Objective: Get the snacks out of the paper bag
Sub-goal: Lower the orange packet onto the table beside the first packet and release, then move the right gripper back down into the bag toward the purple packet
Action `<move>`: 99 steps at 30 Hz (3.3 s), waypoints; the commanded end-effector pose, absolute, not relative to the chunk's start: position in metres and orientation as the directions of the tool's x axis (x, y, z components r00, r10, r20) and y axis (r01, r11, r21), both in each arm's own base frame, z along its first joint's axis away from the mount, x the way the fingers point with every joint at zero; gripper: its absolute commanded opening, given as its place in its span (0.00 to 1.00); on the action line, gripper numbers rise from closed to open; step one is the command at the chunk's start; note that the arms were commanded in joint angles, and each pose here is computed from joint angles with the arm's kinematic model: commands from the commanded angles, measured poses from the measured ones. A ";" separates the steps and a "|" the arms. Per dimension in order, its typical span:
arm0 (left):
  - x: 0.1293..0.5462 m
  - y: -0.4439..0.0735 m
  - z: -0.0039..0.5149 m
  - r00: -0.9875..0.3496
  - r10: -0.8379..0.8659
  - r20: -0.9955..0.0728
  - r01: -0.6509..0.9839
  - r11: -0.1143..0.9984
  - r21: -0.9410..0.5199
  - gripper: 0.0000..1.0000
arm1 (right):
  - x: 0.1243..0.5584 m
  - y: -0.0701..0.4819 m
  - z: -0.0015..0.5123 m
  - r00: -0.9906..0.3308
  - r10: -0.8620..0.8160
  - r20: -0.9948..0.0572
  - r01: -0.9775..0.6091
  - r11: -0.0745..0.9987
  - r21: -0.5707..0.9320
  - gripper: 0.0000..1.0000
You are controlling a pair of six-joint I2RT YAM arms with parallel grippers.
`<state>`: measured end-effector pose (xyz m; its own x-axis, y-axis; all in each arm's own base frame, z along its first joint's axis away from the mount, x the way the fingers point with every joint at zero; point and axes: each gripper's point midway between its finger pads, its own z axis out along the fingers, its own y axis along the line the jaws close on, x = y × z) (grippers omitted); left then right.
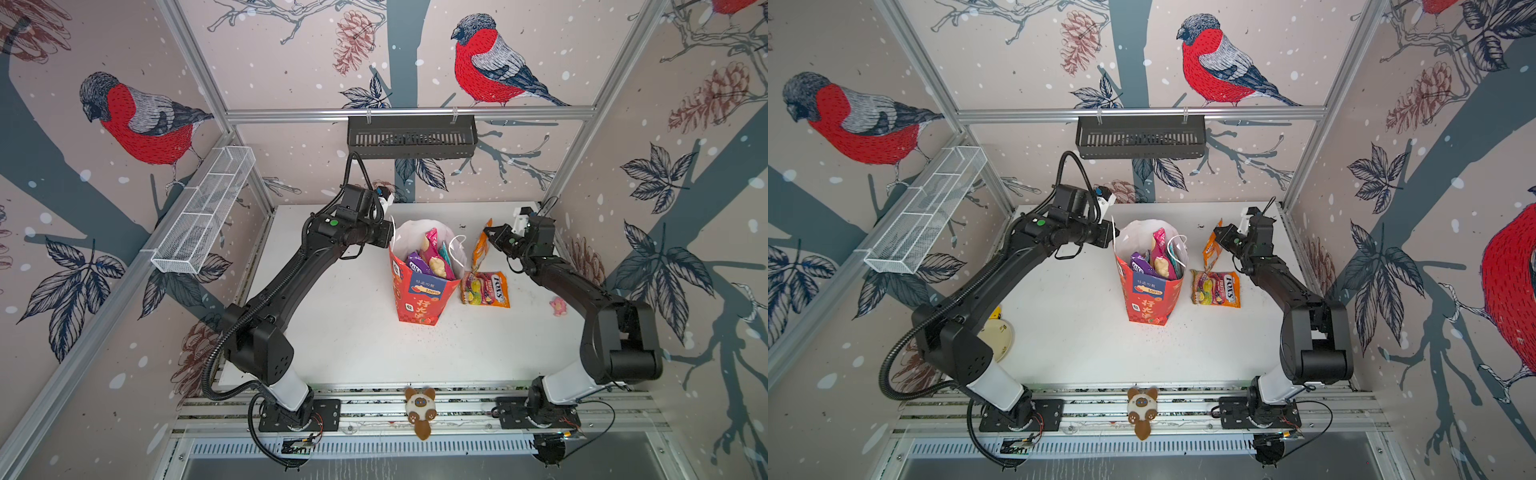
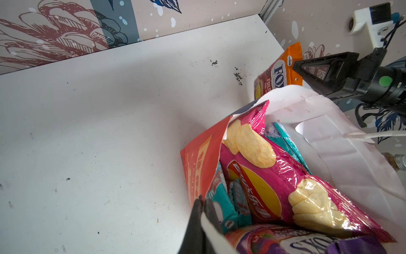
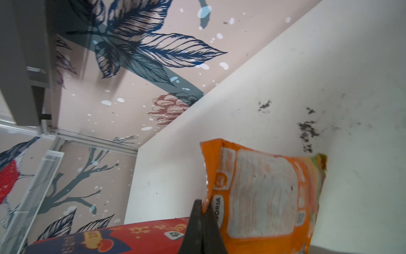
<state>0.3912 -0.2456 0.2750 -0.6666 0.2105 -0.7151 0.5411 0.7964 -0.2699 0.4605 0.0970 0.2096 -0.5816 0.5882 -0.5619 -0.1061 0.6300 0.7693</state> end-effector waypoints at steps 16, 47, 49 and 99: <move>0.397 -0.245 0.280 -0.661 0.203 -0.723 0.536 0.802 -0.264 0.02 | 0.446 0.056 0.094 -0.753 0.500 -0.428 0.271 0.828 0.491 0.05; 0.395 -0.248 0.276 -0.649 0.232 -0.724 0.567 0.782 -0.258 0.00 | 0.343 0.182 0.422 -0.368 0.170 -0.914 -0.408 0.854 0.323 0.36; 0.394 -0.249 0.277 -0.644 0.236 -0.728 0.574 0.778 -0.255 0.00 | 0.323 0.212 0.434 -0.373 0.117 -0.921 -0.531 0.786 0.315 0.37; 0.380 -0.247 0.287 -0.604 0.219 -0.766 0.601 0.757 -0.257 0.00 | 0.288 0.317 0.263 -0.733 -0.409 -0.543 -0.605 0.757 0.246 0.51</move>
<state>0.3763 -0.2416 0.2778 -0.6330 0.2304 -0.7391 0.5805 0.7729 -0.2562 0.2924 0.3160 0.2638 -0.7356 -0.3882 -0.5551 -0.5912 0.7680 0.2464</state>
